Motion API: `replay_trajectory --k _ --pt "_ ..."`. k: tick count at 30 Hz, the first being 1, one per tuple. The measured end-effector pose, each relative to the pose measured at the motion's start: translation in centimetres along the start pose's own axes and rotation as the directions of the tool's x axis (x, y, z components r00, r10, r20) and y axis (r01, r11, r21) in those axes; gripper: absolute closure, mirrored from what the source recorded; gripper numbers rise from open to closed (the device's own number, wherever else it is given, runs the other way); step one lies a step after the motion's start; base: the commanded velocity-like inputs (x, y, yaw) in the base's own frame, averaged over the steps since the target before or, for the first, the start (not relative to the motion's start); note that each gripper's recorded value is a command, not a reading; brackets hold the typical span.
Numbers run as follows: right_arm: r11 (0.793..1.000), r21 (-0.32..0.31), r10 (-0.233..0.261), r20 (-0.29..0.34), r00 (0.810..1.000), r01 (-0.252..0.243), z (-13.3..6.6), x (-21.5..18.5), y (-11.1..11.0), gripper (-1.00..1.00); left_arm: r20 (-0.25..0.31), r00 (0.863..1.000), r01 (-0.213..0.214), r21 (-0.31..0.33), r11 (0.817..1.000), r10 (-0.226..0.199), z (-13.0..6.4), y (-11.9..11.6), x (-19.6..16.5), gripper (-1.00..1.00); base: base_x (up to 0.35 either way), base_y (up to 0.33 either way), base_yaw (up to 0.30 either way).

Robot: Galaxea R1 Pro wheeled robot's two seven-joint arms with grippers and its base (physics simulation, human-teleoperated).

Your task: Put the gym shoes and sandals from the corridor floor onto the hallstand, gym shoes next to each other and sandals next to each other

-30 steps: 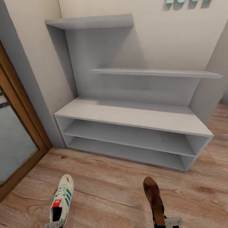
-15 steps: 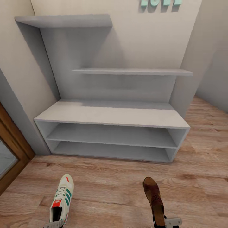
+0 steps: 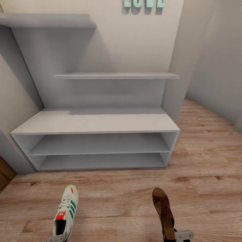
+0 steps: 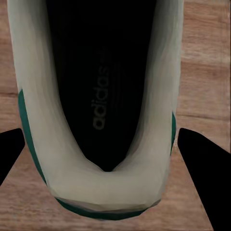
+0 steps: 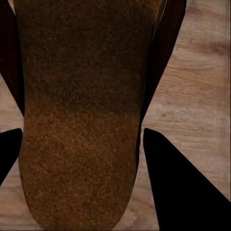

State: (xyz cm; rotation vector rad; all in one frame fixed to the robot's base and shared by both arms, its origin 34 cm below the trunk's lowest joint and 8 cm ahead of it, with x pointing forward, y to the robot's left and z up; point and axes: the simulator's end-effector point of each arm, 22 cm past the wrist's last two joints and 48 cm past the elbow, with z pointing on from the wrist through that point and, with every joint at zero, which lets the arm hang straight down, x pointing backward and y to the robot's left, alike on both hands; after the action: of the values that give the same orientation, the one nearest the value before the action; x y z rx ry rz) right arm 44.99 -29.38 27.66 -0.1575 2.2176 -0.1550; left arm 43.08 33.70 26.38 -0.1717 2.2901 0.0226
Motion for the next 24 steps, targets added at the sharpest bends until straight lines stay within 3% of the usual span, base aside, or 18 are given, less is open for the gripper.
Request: replay_trajectory --k 6,22,24 --pt "1.0 0.001 0.0 0.0 1.0 0.0 0.0 0.0 -0.1 1.0 0.0 1.0 0.0 0.0 1.0 0.0 0.0 0.0 0.0 1.0 0.0 -0.191 -0.013" --pt "1.0 0.001 0.0 0.004 1.0 0.0 0.1 -0.2 -0.1 1.0 -0.003 1.0 0.0 0.0 1.0 0.0 0.0 0.0 0.0 1.0 0.0 -0.01 -0.006" --pt "1.0 0.021 0.006 0.006 1.0 -0.006 0.1 -0.3 -1.0 1.0 -0.006 1.0 0.0 -0.001 1.0 0.0 0.0 0.0 0.1 1.0 0.0 0.0 0.0"
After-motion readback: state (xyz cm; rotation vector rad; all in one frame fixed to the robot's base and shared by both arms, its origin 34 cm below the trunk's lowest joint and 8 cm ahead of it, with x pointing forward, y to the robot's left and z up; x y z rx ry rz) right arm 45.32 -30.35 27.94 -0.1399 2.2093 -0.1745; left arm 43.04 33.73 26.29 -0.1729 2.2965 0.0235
